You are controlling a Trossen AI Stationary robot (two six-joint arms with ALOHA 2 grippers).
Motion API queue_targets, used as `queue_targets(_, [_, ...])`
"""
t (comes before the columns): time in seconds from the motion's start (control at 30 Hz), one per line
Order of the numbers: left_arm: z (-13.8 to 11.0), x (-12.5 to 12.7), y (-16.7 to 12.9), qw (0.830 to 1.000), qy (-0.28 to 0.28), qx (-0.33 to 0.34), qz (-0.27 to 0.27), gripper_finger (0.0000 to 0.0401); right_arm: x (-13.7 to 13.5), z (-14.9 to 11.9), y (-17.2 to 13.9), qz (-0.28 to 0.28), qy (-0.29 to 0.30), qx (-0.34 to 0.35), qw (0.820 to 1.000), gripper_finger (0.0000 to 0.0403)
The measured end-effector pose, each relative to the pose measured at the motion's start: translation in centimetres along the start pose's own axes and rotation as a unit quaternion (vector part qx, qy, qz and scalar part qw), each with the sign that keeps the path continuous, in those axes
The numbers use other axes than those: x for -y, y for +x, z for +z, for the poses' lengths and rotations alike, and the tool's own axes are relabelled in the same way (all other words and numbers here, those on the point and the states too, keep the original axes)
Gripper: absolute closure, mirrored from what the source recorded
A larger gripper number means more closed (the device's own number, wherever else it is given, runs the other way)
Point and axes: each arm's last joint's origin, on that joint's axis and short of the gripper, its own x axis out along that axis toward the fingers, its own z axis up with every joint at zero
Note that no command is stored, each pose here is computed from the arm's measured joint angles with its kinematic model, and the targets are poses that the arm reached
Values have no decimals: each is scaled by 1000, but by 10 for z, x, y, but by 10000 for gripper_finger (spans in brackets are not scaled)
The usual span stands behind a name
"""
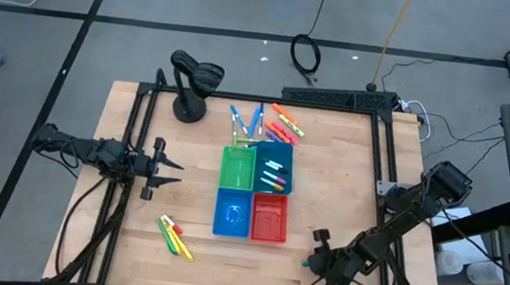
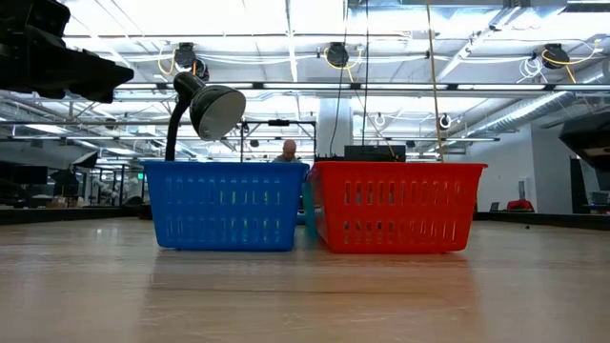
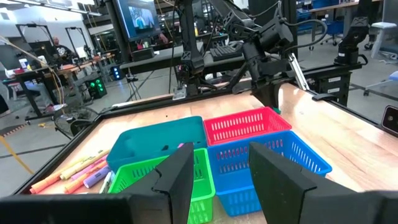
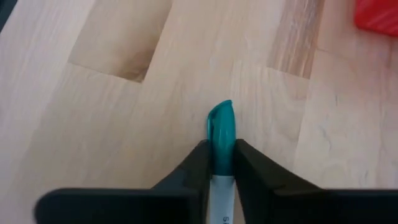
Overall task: Pick & Place Markers
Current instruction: Put the green highlighter pen into the blue bin
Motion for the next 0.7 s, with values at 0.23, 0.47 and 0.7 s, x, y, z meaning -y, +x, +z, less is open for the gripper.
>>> queue_targets(0.23, [0, 0, 0, 1000, 0, 0, 0, 242, 0, -1, 0, -1, 1, -2, 1000, 375])
queue_targets(0.47, [0, 0, 0, 1000, 0, 0, 0, 242, 5, 1, 2, -3, 11, -5, 1000, 363])
queue_targets(0.7, [0, 0, 0, 1000, 0, 0, 0, 242, 5, 1, 2, -3, 13, -6, 1000, 373])
